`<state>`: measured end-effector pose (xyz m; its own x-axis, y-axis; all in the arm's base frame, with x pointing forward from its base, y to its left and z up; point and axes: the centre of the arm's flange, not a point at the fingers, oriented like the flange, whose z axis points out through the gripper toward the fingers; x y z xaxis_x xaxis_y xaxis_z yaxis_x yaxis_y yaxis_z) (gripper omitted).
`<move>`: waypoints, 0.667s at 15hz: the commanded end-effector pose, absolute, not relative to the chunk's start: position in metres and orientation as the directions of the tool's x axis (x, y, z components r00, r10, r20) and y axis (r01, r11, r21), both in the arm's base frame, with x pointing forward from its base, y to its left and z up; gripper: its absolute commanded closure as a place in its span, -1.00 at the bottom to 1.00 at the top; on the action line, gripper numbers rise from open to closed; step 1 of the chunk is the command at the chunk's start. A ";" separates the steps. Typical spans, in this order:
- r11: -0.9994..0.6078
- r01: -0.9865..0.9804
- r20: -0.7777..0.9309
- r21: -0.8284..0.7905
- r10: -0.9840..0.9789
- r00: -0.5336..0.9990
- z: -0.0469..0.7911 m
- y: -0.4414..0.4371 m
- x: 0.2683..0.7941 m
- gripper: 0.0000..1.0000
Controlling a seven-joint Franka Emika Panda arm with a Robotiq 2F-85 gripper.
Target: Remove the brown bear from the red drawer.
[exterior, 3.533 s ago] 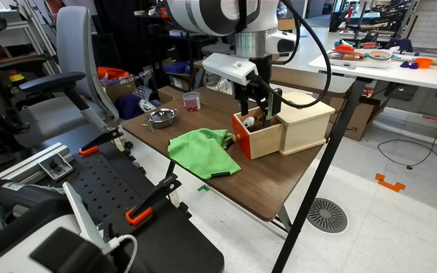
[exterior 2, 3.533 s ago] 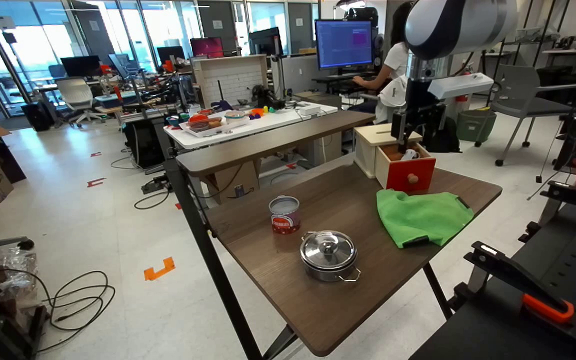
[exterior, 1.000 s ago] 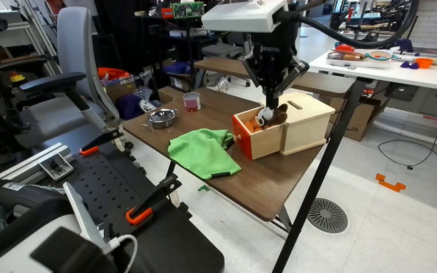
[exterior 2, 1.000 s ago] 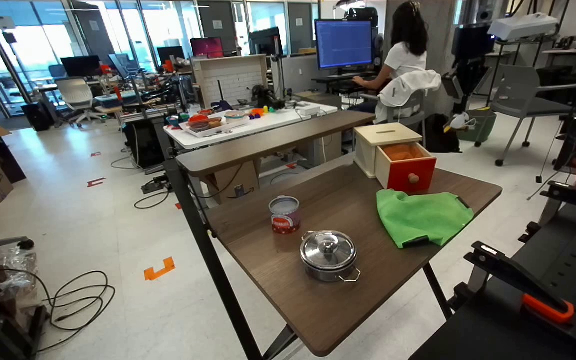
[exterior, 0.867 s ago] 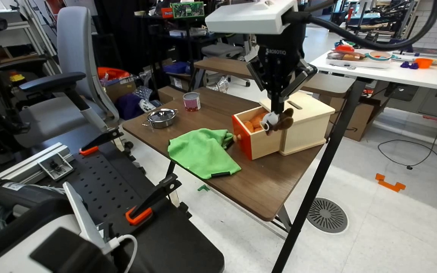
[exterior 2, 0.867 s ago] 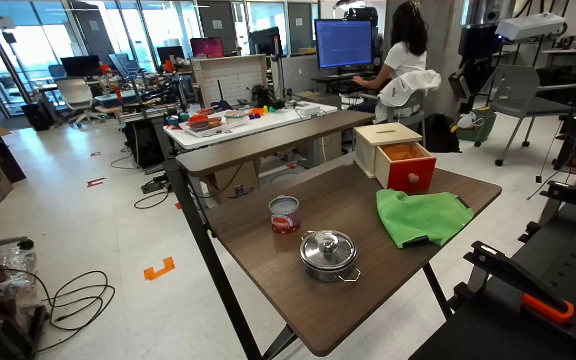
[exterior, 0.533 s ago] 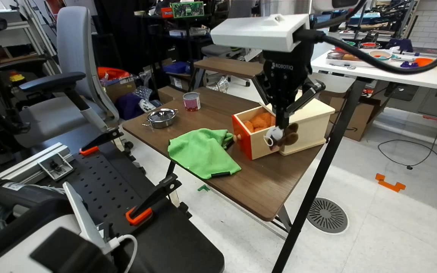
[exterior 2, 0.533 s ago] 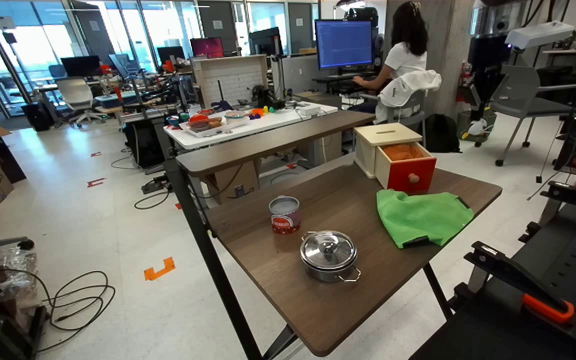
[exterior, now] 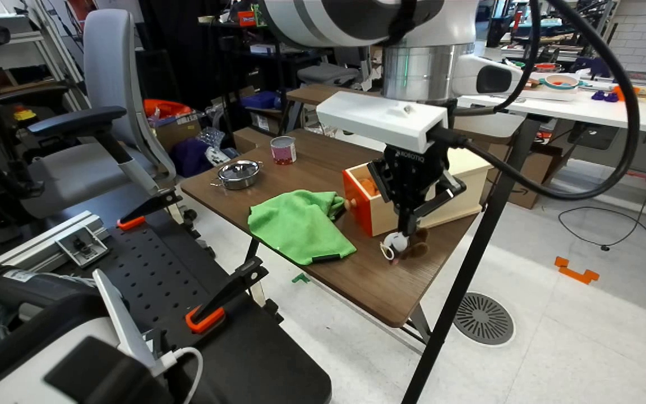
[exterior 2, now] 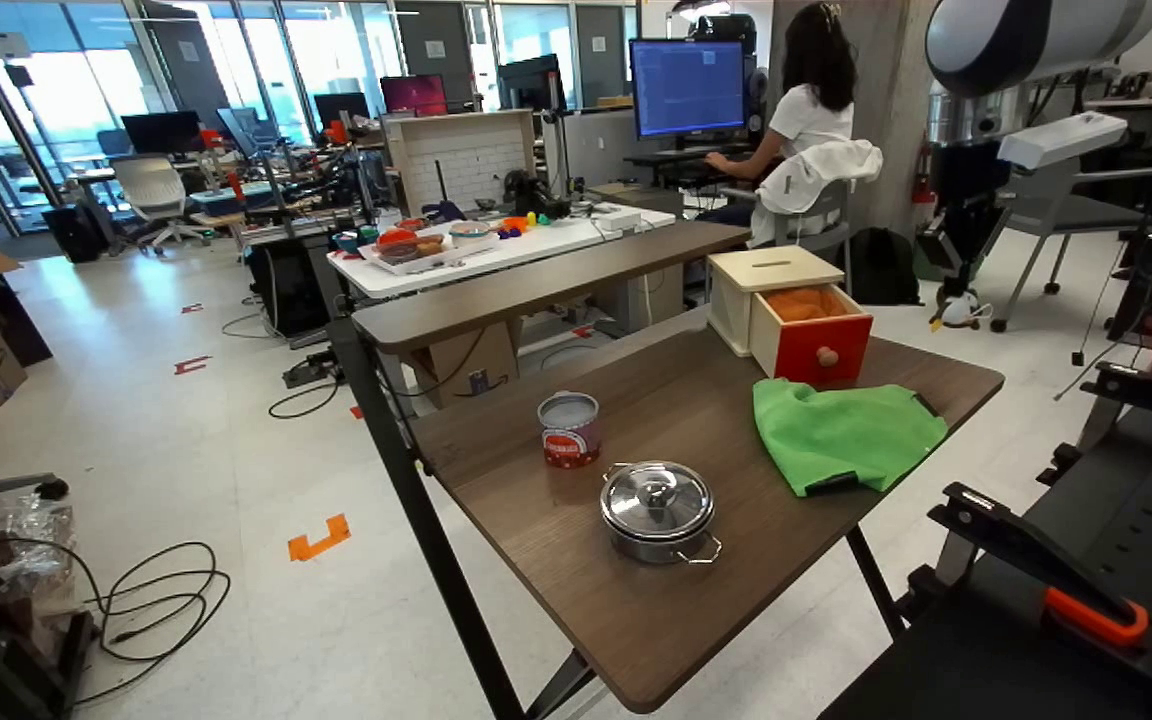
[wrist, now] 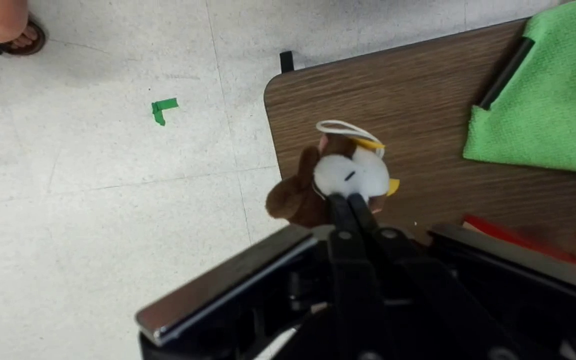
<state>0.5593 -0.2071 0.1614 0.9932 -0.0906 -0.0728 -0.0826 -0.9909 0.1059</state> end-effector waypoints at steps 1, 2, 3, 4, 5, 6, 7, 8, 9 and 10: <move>-0.991 -0.062 -0.080 0.120 -0.072 0.994 0.141 -0.216 0.572 0.99; -0.991 -0.059 -0.085 0.121 -0.070 0.994 0.136 -0.216 0.573 0.99; -0.990 -0.054 -0.090 0.127 -0.065 0.994 0.131 -0.216 0.572 0.99; -0.990 -0.049 -0.096 0.130 -0.062 0.993 0.125 -0.216 0.571 0.99; -0.990 -0.041 -0.104 0.134 -0.056 0.993 0.121 -0.215 0.569 0.99; -0.990 -0.033 -0.112 0.138 -0.049 0.993 0.117 -0.215 0.568 0.99; -0.990 -0.027 -0.118 0.141 -0.044 0.992 0.114 -0.215 0.567 0.99; -0.989 -0.022 -0.123 0.145 -0.040 0.992 0.111 -0.215 0.567 0.99; -0.989 -0.016 -0.128 0.149 -0.036 0.991 0.108 -0.215 0.566 0.99; -0.988 -0.015 -0.131 0.151 -0.035 0.991 0.106 -0.216 0.566 0.99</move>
<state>0.5610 -0.2095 0.1122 0.9896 -0.0563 -0.1325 -0.0397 -0.9914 0.1248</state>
